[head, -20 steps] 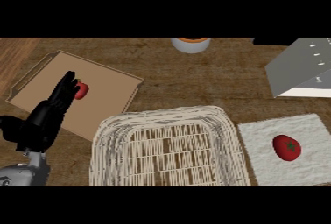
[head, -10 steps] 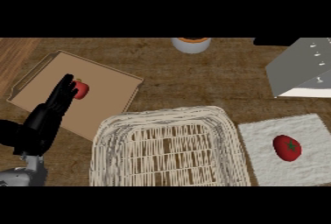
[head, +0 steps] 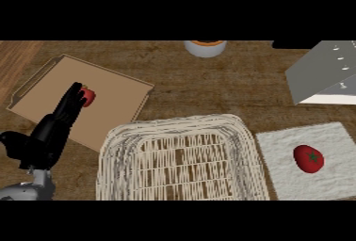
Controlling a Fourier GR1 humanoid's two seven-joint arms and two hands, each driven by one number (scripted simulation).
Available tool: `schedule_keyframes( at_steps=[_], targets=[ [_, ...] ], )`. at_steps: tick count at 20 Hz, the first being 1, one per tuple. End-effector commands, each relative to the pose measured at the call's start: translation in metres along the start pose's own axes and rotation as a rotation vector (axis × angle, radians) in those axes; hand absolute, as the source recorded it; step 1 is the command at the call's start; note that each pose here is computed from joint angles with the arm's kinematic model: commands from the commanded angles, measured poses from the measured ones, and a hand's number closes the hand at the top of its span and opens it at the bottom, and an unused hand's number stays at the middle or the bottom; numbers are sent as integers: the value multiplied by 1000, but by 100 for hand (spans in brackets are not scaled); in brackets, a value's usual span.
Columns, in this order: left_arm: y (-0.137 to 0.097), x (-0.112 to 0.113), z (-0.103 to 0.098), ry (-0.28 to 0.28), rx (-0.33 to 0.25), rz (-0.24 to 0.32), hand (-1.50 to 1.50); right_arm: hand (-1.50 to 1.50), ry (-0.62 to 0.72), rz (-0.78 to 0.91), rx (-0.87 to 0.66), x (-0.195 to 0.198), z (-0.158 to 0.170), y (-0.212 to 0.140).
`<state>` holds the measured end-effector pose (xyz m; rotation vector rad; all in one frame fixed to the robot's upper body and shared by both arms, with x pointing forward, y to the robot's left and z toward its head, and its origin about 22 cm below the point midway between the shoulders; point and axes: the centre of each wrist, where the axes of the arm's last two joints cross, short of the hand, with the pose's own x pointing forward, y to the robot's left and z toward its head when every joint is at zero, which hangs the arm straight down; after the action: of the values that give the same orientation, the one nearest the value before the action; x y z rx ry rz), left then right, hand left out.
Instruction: Pick the can from the placemat and place it in the tiered shelf
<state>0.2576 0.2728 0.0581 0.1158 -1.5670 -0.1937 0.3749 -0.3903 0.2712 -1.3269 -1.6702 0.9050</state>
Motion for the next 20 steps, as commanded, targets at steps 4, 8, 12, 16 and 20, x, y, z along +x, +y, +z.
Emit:
schedule_keyframes(
  at_steps=[4, 8, 12, 16, 20],
  targets=[
    [3, 18, -8, -11, 2, 10, 0, 150, 85, -18, 41, -10, -8, 17],
    [11, 1, 6, -2, 16, -3, 0, 150, 266, 11, -78, -44, 5, 8],
    [-6, 6, 4, -8, 0, 11, 0, 150, 438, 93, -207, -70, 17, 0],
    [10, 0, 5, -14, -8, -14, 0, -150, 353, 624, 175, -86, 35, -9],
    [-3, 0, -6, 10, 6, 11, 0, -150, 503, 448, 57, -88, 24, -31]
  ],
)
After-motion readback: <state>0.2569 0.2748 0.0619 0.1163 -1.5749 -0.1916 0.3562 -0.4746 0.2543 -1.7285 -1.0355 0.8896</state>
